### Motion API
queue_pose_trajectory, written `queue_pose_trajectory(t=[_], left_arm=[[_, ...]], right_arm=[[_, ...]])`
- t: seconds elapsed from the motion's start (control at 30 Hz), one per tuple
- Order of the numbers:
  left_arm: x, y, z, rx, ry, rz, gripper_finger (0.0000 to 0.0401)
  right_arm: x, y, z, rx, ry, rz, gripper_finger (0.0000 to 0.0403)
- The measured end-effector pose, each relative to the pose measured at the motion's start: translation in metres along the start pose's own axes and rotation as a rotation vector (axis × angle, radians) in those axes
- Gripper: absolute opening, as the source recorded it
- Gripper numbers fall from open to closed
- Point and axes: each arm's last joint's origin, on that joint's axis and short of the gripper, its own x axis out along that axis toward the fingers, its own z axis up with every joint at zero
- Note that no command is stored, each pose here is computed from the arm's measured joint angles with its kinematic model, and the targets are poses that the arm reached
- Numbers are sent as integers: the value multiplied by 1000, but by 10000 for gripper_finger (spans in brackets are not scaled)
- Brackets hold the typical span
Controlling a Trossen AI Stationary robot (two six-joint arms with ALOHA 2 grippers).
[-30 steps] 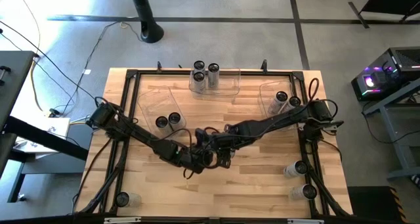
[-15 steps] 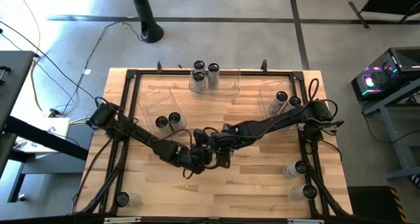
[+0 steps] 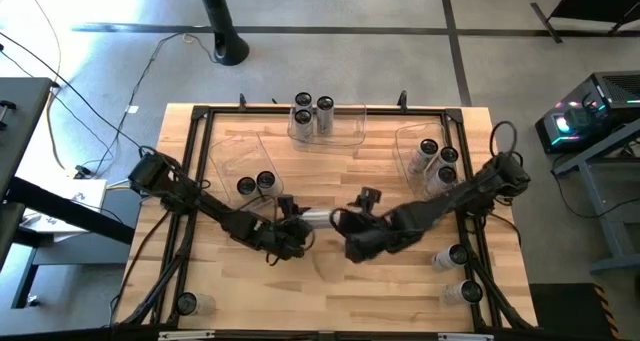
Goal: Sort soda cans
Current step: Put the white/pink soda can into the right transparent bin
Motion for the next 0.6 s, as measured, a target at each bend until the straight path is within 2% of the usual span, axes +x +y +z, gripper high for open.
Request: queue_pose_trajectory(t=[0.13,0.27,0.37,0.43,0.6], left_arm=[[-13,6,7,-87,-98,19,244],[-21,5,2,-87,-136,23,244],[-27,4,6,-83,-192,14,244],[-30,3,10,-69,-225,11,244],[-36,0,17,-42,-293,5,244]], right_arm=[[-11,11,-24,0,-48,-59,317],[-10,13,-57,133,-118,-67,317],[1,17,-75,256,-222,1,318],[9,19,-77,345,-327,75,318],[33,16,-79,439,-497,217,318]])
